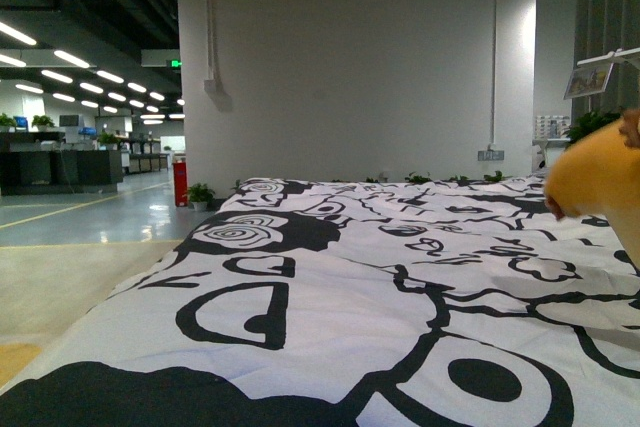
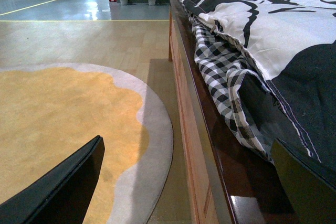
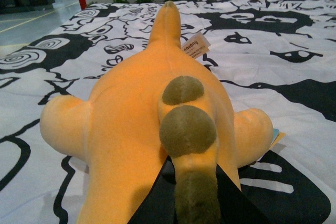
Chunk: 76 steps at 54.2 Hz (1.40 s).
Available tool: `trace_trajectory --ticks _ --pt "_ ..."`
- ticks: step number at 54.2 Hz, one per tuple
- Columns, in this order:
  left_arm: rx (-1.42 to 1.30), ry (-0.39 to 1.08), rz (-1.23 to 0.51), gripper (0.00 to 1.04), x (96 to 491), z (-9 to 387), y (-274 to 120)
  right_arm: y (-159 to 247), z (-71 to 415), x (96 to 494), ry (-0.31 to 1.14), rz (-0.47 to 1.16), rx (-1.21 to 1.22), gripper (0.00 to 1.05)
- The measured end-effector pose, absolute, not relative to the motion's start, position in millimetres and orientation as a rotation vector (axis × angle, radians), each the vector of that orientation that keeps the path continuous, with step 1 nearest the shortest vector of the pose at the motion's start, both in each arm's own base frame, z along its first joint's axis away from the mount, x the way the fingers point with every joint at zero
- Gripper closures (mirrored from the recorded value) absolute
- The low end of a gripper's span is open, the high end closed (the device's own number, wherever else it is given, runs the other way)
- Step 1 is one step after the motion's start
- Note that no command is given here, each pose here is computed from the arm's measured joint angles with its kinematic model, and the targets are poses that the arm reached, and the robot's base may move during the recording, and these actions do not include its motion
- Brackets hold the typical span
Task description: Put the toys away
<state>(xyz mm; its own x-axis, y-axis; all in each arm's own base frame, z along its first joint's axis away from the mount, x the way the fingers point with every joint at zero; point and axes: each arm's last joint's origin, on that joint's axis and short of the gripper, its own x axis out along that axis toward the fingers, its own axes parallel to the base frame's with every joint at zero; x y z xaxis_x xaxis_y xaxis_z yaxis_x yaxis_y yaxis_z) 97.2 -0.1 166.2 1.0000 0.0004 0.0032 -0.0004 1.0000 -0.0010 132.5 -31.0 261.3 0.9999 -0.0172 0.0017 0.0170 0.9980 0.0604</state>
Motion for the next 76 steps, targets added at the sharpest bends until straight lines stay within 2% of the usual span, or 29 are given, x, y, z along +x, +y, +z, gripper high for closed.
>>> trace_trajectory --ticks 20,76 --pt "-0.001 -0.003 0.000 0.06 97 166 0 -7 214 116 -0.035 -0.039 0.007 0.99" --pt "-0.001 -0.003 -0.002 0.06 97 166 0 0 176 96 -0.046 -0.004 0.006 0.99"
